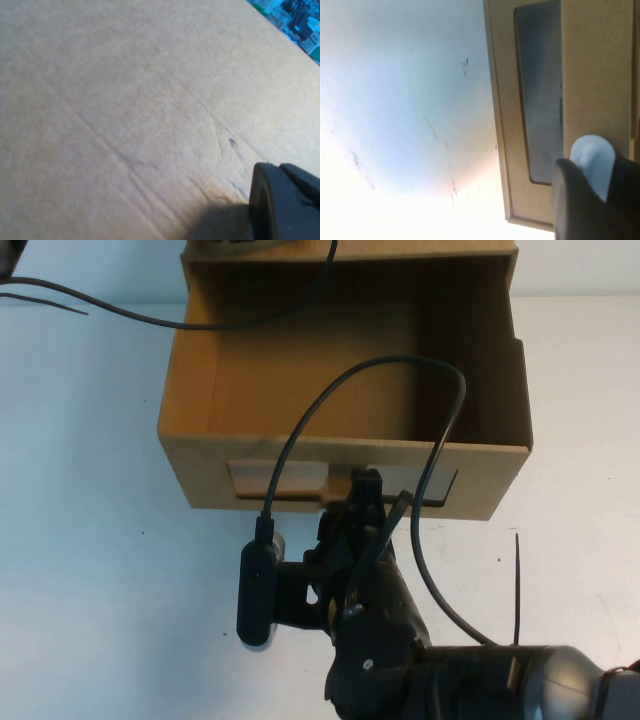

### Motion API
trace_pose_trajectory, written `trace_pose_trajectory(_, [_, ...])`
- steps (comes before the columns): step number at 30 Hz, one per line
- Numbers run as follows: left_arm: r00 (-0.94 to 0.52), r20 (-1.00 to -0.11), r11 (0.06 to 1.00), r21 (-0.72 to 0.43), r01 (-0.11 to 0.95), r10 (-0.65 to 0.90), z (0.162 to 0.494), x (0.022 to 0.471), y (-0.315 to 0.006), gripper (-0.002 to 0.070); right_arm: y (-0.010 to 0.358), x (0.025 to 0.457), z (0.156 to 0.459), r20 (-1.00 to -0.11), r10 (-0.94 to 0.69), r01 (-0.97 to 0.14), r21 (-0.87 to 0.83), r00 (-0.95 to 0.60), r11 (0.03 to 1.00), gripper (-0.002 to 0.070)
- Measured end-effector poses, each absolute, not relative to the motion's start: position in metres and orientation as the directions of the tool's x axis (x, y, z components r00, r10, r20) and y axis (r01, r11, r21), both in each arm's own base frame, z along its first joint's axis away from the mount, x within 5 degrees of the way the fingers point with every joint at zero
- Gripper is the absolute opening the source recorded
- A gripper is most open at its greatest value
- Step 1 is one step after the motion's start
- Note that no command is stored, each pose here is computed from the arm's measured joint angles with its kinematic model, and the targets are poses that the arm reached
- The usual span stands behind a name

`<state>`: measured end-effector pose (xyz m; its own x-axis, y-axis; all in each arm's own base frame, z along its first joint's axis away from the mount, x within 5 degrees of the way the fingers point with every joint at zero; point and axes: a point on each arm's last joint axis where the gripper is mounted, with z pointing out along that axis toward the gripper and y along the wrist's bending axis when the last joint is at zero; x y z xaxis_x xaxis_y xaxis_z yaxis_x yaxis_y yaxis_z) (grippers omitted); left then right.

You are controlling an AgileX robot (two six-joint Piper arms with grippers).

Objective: Open the shoe box
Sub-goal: 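Pull the top drawer of the cardboard box fully open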

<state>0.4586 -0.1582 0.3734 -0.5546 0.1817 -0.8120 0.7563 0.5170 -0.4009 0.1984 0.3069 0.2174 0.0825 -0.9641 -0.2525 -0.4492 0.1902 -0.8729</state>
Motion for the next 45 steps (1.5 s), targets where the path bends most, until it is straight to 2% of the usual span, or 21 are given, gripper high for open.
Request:
trace_pose_trajectory(7, [-0.555, -0.814, 0.515, -0.406, 0.755, 0.173, 0.374, 0.459, -0.158, -0.0006, 0.307, 0.199, 0.218, -0.250, -0.965, -0.443, -0.876, 0.084, 0.188, 0.0127])
trace_pose_trajectory(9, [-0.551, -0.818, 0.519, -0.402, 0.754, 0.167, 0.375, 0.460, -0.158, -0.0006, 0.307, 0.197, 0.217, -0.250, -0.964, -0.447, -0.875, 0.087, 0.186, 0.0169])
trace_pose_trajectory(15, [-0.543, -0.826, 0.527, -0.398, 0.751, 0.150, 0.378, 0.460, -0.157, -0.0005, 0.308, 0.193, 0.217, -0.252, -0.962, -0.456, -0.872, 0.104, 0.179, 0.0369])
trace_pose_trajectory(17, [-0.539, -0.829, 0.529, -0.393, 0.752, 0.148, 0.380, 0.458, -0.157, -0.0006, 0.309, 0.188, 0.222, -0.277, -0.951, -0.473, -0.862, 0.134, 0.185, 0.0400])
trace_pose_trajectory(21, [-0.508, -0.844, 0.552, -0.345, 0.760, 0.172, 0.391, 0.452, -0.151, -0.0005, 0.315, 0.170, 0.244, -0.340, -0.910, -0.490, -0.851, 0.238, 0.191, 0.0414])
trace_pose_trajectory(27, [-0.426, -0.892, 0.575, -0.271, 0.772, 0.152, 0.428, 0.433, -0.143, -0.0006, 0.315, 0.139, 0.285, -0.426, -0.828, -0.485, -0.846, 0.365, 0.222, 0.0416])
trace_pose_trajectory(30, [-0.400, -0.905, 0.570, -0.256, 0.781, 0.142, 0.442, 0.423, -0.141, -0.0005, 0.309, 0.139, 0.290, -0.444, -0.833, -0.481, -0.838, 0.329, 0.257, 0.0416])
trace_pose_trajectory(36, [-0.418, -0.894, 0.552, -0.269, 0.789, 0.161, 0.444, 0.417, -0.142, -0.0005, 0.299, 0.151, 0.290, -0.444, -0.863, -0.455, -0.837, 0.243, 0.302, 0.0409])
trace_pose_trajectory(39, [-0.414, -0.894, 0.546, -0.265, 0.795, 0.169, 0.448, 0.413, -0.141, -0.0006, 0.296, 0.155, 0.289, -0.444, -0.870, -0.458, -0.833, 0.216, 0.311, 0.0355])
trace_pose_trajectory(45, [-0.354, -0.919, 0.556, -0.205, 0.806, 0.174, 0.478, 0.388, -0.131, -0.0005, 0.290, 0.159, 0.288, -0.392, -0.903, -0.430, -0.856, 0.178, 0.287, 0.0166])
